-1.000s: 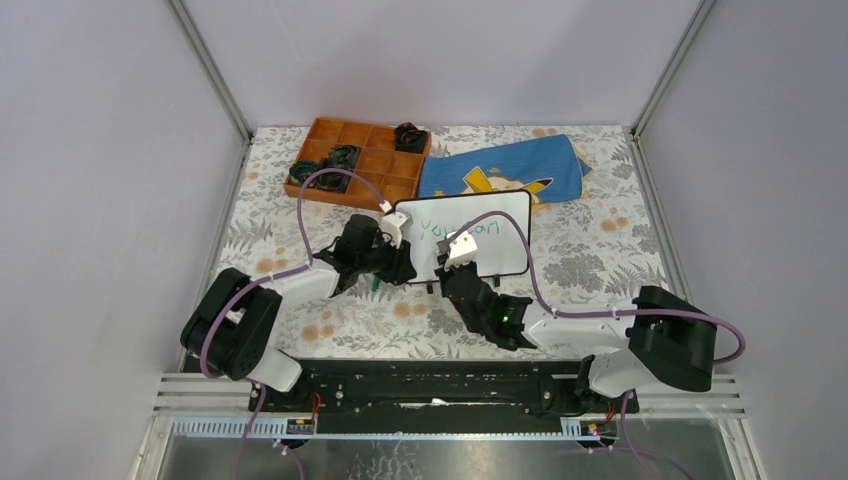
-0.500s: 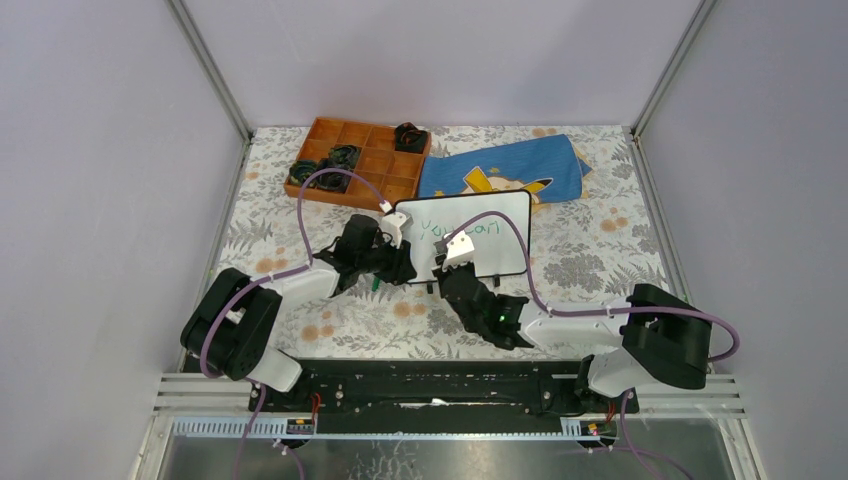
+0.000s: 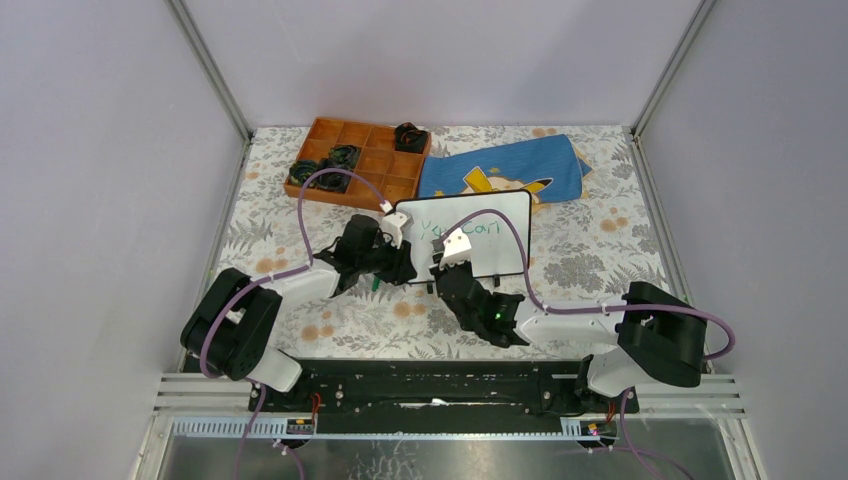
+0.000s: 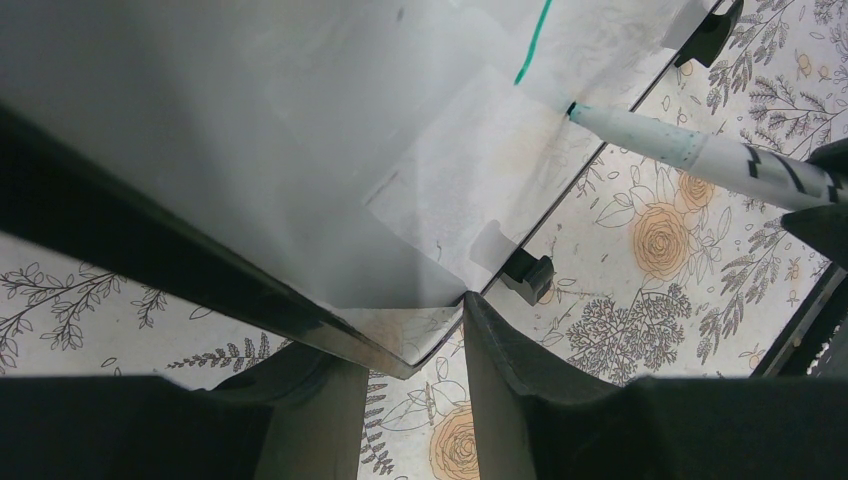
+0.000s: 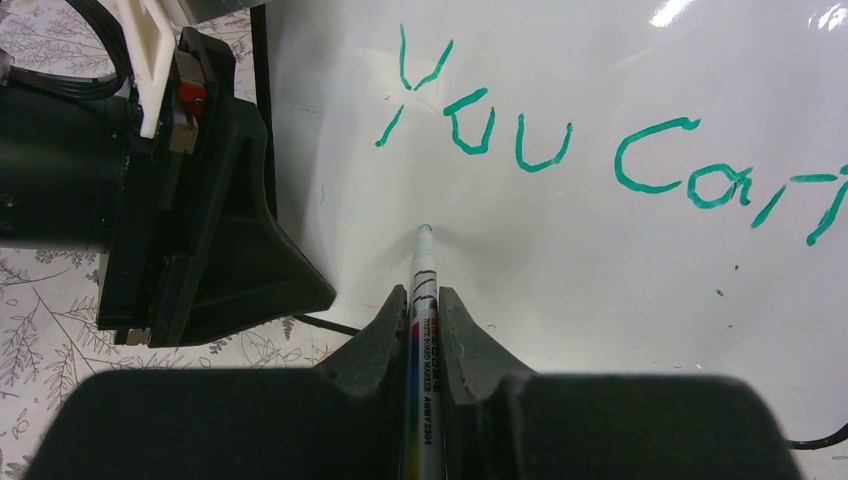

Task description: Write a sentence on the whiteboard

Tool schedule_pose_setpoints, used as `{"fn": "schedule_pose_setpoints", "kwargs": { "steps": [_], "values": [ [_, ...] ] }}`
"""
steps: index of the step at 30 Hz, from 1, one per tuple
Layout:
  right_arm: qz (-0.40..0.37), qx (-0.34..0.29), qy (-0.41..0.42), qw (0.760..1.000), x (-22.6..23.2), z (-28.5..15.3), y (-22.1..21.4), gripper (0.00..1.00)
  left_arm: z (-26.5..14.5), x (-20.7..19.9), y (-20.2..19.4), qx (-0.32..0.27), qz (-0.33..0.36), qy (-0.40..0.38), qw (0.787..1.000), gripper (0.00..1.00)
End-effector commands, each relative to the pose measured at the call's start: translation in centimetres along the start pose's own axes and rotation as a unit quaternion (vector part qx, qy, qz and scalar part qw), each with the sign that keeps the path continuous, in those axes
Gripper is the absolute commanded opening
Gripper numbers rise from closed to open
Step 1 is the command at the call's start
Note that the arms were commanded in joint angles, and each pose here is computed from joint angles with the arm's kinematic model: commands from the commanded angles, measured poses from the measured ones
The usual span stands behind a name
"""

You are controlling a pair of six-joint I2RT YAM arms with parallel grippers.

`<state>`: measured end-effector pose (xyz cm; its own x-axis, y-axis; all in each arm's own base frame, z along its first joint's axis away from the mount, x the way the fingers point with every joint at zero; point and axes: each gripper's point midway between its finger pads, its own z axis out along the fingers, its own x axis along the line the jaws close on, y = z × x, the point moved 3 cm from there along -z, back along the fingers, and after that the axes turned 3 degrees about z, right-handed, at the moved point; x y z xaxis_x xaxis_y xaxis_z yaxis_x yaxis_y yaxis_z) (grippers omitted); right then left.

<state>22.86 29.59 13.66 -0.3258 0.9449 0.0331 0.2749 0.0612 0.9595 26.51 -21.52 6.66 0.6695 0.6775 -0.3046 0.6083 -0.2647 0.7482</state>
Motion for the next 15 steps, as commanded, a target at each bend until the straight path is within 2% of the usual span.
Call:
{"fn": "schedule_pose_setpoints", "kwargs": {
  "steps": [1,15],
  "values": [
    [0.021,-0.01,-0.015,1.0,0.4,0.2,1.2,0.0,-0.1,-0.4,1.6,-0.02,0.031,-0.001,0.999,0.43],
    [0.02,0.026,-0.007,0.999,0.3,0.0,-1.0,0.0,0.0,-0.5,1.6,-0.02,0.032,-0.002,0.999,0.43]
  ]
}}
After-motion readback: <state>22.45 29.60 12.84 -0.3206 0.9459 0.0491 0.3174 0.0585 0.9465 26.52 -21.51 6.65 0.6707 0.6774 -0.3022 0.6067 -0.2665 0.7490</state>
